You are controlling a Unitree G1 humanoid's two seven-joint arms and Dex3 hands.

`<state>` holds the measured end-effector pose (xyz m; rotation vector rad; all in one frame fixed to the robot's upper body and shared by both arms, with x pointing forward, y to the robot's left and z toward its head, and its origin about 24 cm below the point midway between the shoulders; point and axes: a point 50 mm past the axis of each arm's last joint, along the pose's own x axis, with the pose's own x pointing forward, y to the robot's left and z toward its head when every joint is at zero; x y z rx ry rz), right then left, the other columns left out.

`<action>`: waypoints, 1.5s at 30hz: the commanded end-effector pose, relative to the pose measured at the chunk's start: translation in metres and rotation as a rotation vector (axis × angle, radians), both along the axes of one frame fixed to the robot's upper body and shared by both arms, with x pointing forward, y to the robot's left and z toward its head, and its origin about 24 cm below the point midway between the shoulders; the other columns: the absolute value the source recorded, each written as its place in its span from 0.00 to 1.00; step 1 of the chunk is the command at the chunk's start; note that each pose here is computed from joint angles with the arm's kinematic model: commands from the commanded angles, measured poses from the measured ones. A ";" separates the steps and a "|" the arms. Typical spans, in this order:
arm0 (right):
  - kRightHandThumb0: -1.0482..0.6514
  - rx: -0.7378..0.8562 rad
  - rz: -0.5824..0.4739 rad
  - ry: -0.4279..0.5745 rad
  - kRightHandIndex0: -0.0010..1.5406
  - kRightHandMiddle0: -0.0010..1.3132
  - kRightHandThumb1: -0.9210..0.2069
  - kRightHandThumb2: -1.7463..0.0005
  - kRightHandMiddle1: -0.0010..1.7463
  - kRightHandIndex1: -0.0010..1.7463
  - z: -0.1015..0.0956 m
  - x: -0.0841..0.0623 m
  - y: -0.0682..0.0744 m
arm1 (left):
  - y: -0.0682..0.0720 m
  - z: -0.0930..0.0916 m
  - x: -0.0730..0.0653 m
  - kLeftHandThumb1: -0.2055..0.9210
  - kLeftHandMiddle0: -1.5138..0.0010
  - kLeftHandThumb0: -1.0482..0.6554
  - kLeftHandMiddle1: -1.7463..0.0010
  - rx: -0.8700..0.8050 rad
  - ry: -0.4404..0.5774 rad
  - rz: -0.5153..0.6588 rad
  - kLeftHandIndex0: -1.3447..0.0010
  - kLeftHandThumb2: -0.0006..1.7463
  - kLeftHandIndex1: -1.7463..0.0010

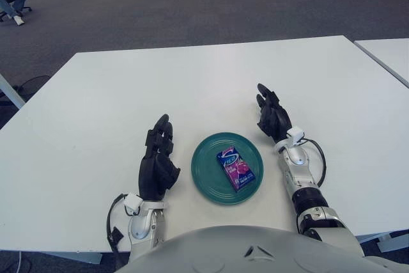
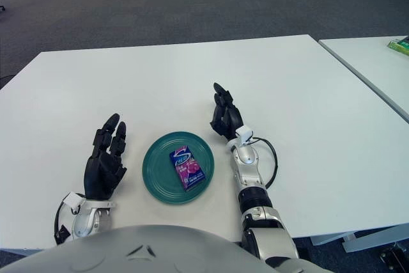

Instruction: Put the gum into the plate.

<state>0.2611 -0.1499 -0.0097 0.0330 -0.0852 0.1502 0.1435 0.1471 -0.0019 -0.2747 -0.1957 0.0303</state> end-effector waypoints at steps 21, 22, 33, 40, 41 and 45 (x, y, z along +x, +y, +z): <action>0.23 -0.036 -0.120 0.170 0.05 0.00 0.00 0.44 0.12 0.01 -0.040 -0.060 -0.016 | 0.023 -0.015 0.032 1.00 0.92 0.03 1.00 0.305 0.083 0.117 1.00 0.55 0.70; 0.23 -0.039 -0.122 0.167 0.05 0.00 0.00 0.44 0.12 0.01 -0.039 -0.059 -0.016 | 0.024 -0.015 0.034 1.00 0.92 0.03 1.00 0.312 0.083 0.120 1.00 0.55 0.71; 0.23 -0.063 -0.148 0.156 0.05 0.00 0.00 0.43 0.11 0.00 -0.033 -0.054 -0.020 | 0.019 -0.015 0.057 1.00 0.95 0.04 1.00 0.296 0.085 0.084 1.00 0.54 0.74; 0.22 -0.068 -0.160 0.158 0.05 0.00 0.00 0.43 0.10 0.00 -0.033 -0.052 -0.018 | 0.018 -0.017 0.060 1.00 0.97 0.03 1.00 0.293 0.090 0.057 1.00 0.53 0.77; 0.22 -0.070 -0.162 0.157 0.05 0.00 0.00 0.43 0.10 0.00 -0.034 -0.052 -0.018 | 0.018 -0.017 0.061 1.00 0.97 0.03 1.00 0.293 0.091 0.054 1.00 0.53 0.77; 0.22 -0.073 -0.167 0.159 0.05 0.00 0.00 0.43 0.10 0.00 -0.035 -0.057 -0.016 | 0.017 -0.015 0.062 1.00 0.98 0.03 1.00 0.288 0.083 0.044 1.00 0.53 0.79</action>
